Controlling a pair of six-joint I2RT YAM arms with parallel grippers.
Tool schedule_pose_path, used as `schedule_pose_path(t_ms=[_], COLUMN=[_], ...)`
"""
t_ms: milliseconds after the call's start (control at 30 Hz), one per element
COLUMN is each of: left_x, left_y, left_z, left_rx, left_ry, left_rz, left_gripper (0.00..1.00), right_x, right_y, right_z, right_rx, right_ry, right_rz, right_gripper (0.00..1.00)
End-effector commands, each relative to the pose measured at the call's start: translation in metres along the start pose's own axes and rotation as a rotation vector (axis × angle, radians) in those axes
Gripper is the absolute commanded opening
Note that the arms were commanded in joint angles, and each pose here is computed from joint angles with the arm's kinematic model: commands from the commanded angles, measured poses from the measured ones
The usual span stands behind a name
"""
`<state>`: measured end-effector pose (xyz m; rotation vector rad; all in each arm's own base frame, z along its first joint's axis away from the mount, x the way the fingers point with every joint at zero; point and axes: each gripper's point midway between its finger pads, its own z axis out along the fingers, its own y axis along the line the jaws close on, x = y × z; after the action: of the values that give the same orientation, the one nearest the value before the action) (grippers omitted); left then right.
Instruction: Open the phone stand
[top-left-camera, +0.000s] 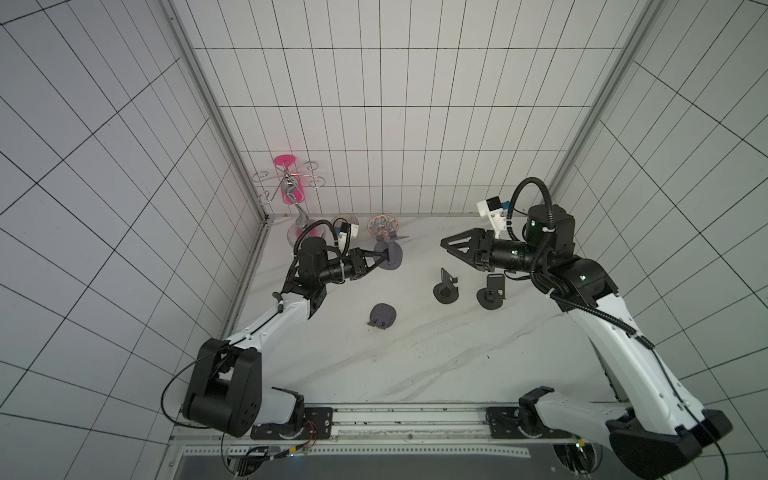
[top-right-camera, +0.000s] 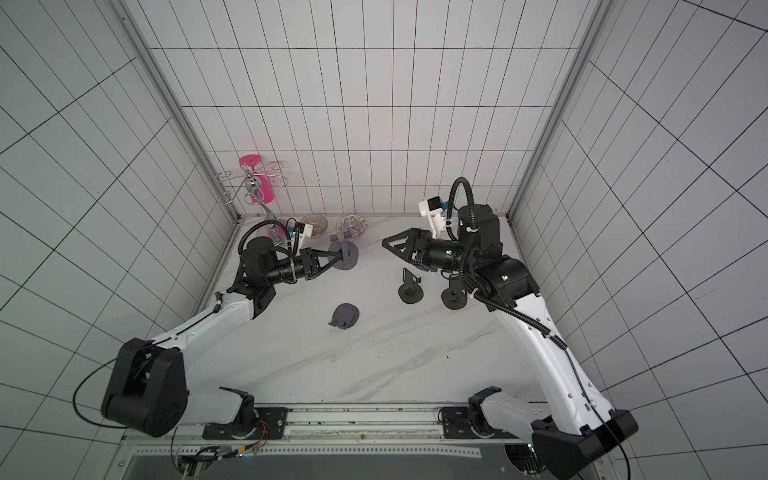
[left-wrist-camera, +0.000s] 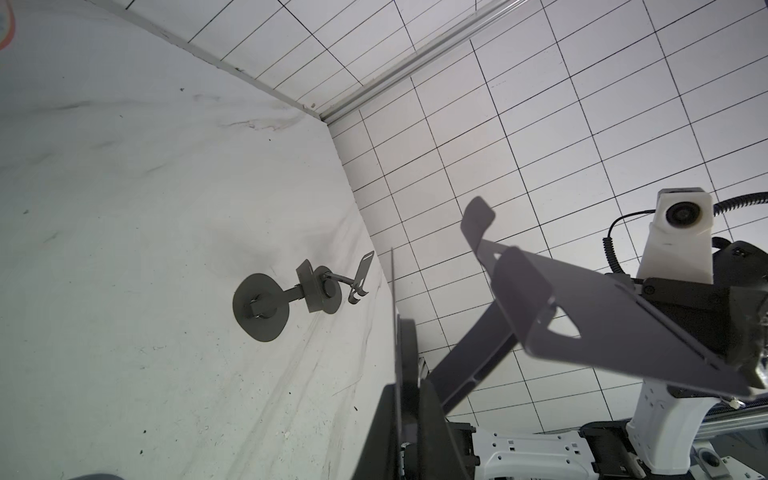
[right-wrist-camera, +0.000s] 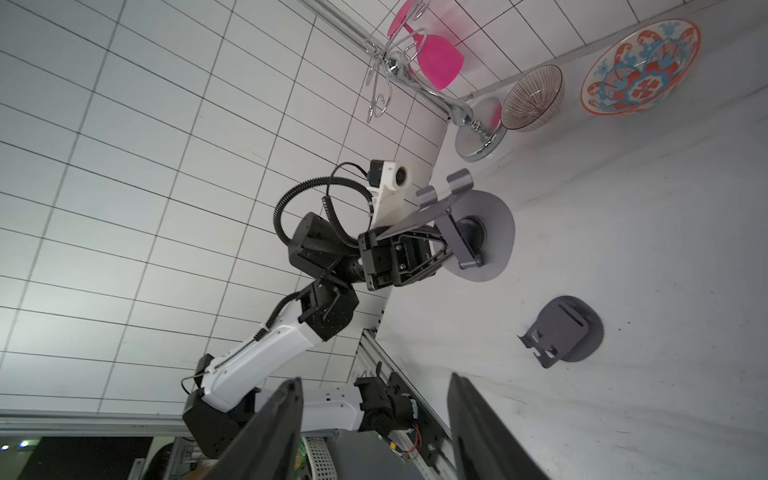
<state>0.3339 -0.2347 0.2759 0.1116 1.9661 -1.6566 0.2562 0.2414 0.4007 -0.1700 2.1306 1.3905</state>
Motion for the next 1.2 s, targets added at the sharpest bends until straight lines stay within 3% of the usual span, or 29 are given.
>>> schedule_pose_path(t_ms=[0, 200, 400, 833, 1167], left_x=[0.003, 0.009, 0.012, 0.026, 0.032], left_y=[-0.02, -0.03, -0.035, -0.021, -0.031], left_z=[-0.002, -0.001, -0.003, -0.004, 0.0], left_rx=[0.044, 0.037, 0.001, -0.057, -0.049], left_ry=[0.01, -0.005, -0.04, -0.019, 0.0], left_rz=[0.033, 0.017, 0.01, 0.006, 0.027], left_gripper=[0.0, 0.0, 0.0, 0.0, 0.0], right_x=[0.035, 0.048, 0.052, 0.034, 0.035], right_y=[-0.044, -0.041, -0.043, -0.027, -0.03], right_z=[0.029, 0.062, 0.087, 0.09, 0.126], right_rx=[0.165, 0.215, 0.224, 0.225, 0.236], right_ry=[0.112, 0.149, 0.155, 0.086, 0.134], right_rz=[-0.077, -0.206, -0.232, -0.31, -0.328], right_gripper=[0.57, 0.59, 0.61, 0.6, 0.59])
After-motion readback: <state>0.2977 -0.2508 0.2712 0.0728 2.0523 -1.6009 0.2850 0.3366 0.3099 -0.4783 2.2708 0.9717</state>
